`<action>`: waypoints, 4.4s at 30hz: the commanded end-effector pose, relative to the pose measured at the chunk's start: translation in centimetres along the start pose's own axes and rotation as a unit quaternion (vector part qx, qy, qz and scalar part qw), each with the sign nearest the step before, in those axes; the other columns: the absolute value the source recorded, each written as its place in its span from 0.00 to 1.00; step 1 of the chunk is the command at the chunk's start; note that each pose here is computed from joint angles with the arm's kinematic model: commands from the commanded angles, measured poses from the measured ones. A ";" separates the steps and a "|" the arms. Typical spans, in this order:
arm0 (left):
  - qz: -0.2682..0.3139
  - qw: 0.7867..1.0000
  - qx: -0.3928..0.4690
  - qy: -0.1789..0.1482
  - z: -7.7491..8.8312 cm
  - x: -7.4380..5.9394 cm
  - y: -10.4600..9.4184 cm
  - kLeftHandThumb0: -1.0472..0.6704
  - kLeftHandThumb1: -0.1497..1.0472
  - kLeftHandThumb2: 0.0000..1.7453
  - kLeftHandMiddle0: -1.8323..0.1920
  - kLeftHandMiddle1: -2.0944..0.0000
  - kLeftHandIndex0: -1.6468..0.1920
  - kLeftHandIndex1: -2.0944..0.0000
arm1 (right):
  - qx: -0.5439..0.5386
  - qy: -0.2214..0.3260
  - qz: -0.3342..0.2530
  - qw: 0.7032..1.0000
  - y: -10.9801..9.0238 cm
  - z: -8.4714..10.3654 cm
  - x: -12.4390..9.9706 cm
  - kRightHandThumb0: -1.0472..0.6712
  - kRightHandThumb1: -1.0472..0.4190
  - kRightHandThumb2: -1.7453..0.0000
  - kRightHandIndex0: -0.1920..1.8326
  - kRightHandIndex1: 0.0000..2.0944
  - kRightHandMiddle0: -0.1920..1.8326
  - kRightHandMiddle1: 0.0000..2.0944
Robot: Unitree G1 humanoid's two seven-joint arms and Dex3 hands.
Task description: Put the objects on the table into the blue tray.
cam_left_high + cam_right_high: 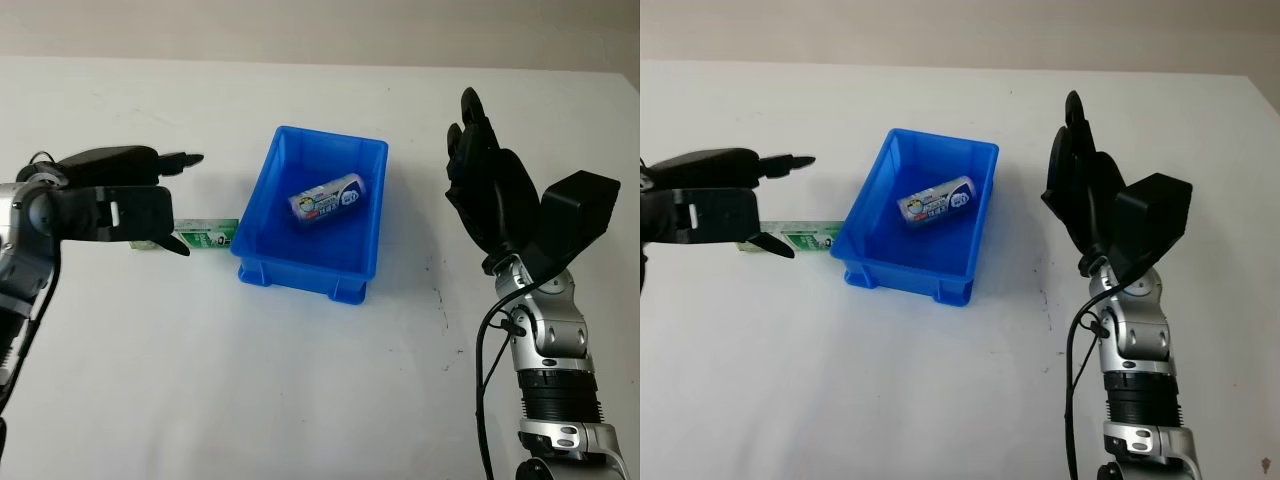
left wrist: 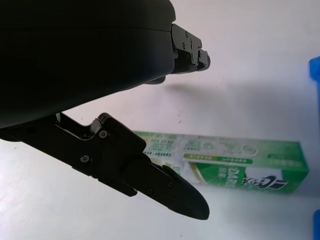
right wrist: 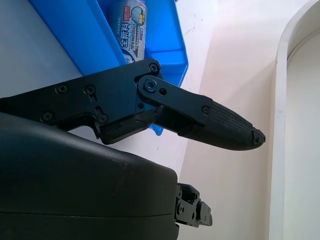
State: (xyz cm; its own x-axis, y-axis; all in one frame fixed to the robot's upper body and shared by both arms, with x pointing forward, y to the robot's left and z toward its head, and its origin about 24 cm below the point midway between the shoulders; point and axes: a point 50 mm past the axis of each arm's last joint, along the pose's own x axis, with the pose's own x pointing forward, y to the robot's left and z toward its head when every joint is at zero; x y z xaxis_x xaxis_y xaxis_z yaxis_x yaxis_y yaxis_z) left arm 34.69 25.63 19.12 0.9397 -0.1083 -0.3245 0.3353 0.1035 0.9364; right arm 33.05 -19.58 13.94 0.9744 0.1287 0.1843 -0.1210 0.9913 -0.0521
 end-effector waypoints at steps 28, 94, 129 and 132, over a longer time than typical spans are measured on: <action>0.046 0.990 0.062 -0.121 1.1 -2.4 -6.9 0.35 1.00 0.16 0.57 0.00 0.70 0.00 | 0.001 -0.025 0.000 1.000 -0.4 1.1 0.2 0.13 0.00 0.53 0.00 0.00 0.00 0.00; 0.365 0.906 0.178 -0.121 7.3 -2.6 5.6 0.41 1.00 0.22 0.56 0.00 0.70 0.00 | 0.018 -0.030 0.005 0.999 -0.1 1.2 0.5 0.17 0.00 0.55 0.00 0.00 0.00 0.00; 0.163 0.920 0.269 -0.232 16.6 2.1 -1.6 0.41 1.00 0.14 0.57 0.00 0.85 0.14 | 0.018 -0.024 -0.004 1.000 0.1 0.9 -0.3 0.19 0.00 0.54 0.00 0.00 0.00 0.00; 0.137 0.929 0.263 -0.222 16.5 2.1 -1.7 0.40 1.00 0.16 0.62 0.00 0.84 0.14 | 0.019 -0.024 -0.004 1.000 0.1 0.9 -0.3 0.20 0.00 0.54 0.00 0.00 0.00 0.00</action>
State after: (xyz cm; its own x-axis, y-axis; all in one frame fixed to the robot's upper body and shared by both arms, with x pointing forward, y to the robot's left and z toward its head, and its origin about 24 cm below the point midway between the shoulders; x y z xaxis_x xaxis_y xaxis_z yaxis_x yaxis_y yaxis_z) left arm 35.00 8.83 19.53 0.8212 -0.5676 -0.0591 -0.1315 -0.2889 0.9483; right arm 32.76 -19.42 14.51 0.9676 0.1234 0.2204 -0.1233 0.9923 -0.0141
